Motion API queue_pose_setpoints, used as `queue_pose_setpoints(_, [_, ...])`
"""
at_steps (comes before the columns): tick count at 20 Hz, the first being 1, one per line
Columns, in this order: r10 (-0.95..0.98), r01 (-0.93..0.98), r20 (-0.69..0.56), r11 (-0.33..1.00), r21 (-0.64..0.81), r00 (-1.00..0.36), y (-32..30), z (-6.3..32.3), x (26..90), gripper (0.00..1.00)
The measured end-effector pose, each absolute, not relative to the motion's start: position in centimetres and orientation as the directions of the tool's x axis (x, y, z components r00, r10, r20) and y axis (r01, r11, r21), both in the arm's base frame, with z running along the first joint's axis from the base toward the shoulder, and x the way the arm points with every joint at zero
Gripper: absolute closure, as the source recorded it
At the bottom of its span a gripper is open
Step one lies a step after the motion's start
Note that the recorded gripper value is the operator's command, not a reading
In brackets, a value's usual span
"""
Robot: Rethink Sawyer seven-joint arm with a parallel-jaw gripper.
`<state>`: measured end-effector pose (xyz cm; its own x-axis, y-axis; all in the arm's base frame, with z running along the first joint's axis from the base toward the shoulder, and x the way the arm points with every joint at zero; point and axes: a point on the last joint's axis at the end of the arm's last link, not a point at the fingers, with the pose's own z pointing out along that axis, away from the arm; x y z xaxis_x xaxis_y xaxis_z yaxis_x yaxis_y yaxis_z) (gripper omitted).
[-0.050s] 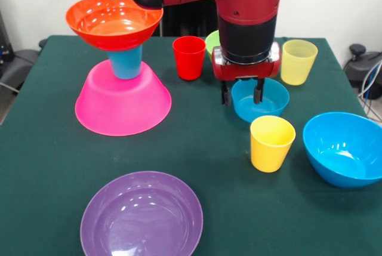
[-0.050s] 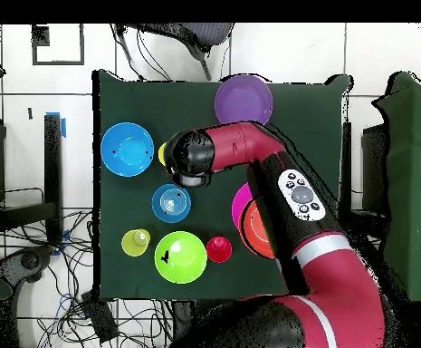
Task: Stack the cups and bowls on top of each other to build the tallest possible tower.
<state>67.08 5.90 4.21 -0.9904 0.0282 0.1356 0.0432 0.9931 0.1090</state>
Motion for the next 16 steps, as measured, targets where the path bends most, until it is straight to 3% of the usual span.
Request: queue_pose_setpoints(16, [0.019, 0.058, 0.284, 0.99, 0.13, -0.959, 6.8, -0.1, 64.4, 0.0])
